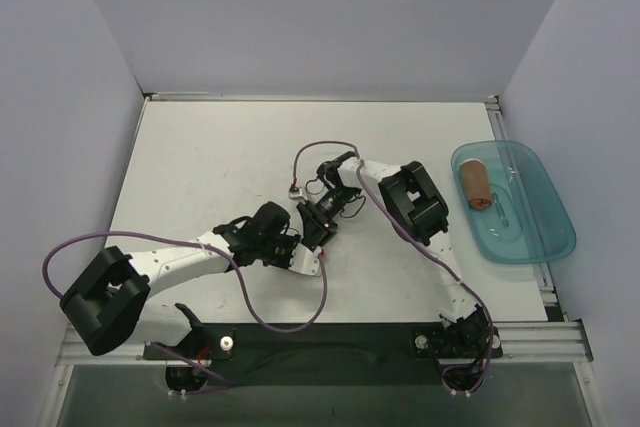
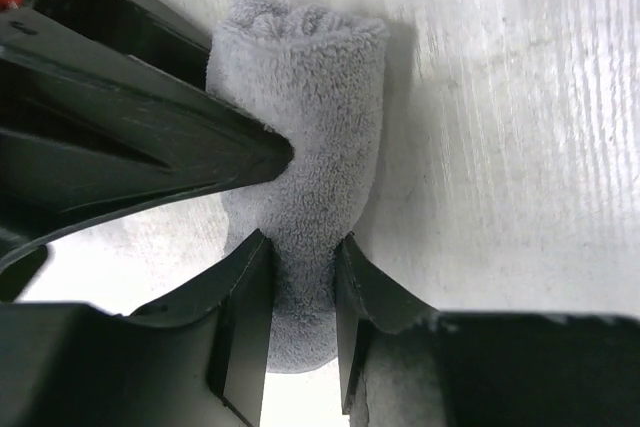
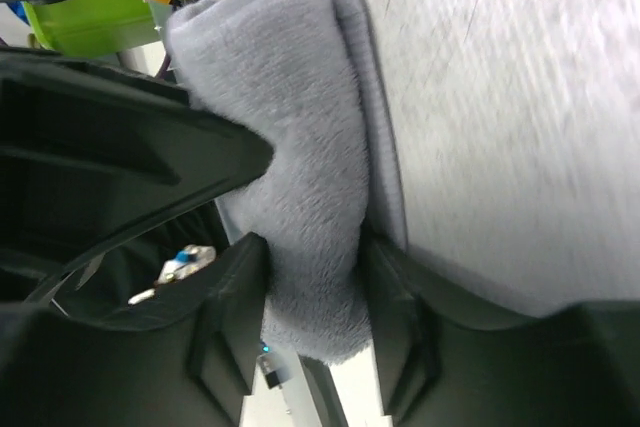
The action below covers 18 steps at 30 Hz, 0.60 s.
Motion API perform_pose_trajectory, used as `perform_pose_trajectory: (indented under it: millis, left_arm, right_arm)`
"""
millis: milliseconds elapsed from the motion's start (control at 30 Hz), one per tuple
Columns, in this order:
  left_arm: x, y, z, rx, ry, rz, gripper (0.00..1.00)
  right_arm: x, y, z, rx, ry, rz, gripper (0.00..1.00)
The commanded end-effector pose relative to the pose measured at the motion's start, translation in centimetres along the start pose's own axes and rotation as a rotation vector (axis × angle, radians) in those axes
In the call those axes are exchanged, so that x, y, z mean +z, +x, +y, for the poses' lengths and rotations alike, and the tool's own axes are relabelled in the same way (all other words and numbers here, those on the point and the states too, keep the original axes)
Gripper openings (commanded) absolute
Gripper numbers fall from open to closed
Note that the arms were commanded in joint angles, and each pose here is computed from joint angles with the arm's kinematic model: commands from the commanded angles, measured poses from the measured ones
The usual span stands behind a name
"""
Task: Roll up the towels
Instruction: Roll the towel
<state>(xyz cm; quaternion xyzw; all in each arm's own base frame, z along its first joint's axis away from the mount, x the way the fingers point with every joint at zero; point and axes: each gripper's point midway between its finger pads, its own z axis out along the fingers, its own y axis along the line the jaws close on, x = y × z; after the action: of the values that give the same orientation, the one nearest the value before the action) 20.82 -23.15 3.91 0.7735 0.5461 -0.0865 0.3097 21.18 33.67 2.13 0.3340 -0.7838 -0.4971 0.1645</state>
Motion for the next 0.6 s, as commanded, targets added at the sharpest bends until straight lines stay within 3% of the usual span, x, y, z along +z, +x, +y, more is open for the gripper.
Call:
perform_pose_trajectory:
  millis: [0,33,100,300,567]
  left_arm:
    - [0.1,1.3,-5.0,-0.182,0.237,0.055,0.27]
    - [-0.2,0.9,-4.9,-0.214,0.264,0.053,0.26]
    - [-0.1,1.8,-5.7,-0.294,0.337,0.095,0.25]
    - [-0.2,2.0,-2.6,-0.482,0.401,0.060,0.24]
    - [0.2,2.3,-0.4,-0.589,0.508,0.015,0.26]
  right_arm:
    - [-3.8,-0.1,-3.2,-0.087,0.241,-0.027,0.44]
    - [-4.7,-0.6,-2.1,-0.102,0.249,-0.056,0.60]
    - [-6.2,-1.1,-0.5,-0.124,0.258,-0.100,0.62]
    - [-8.6,0.1,1.5,-0.093,0.268,-0.172,0.60]
    - [-13.5,2.3,3.0,-0.136,0.321,-0.342,0.52]
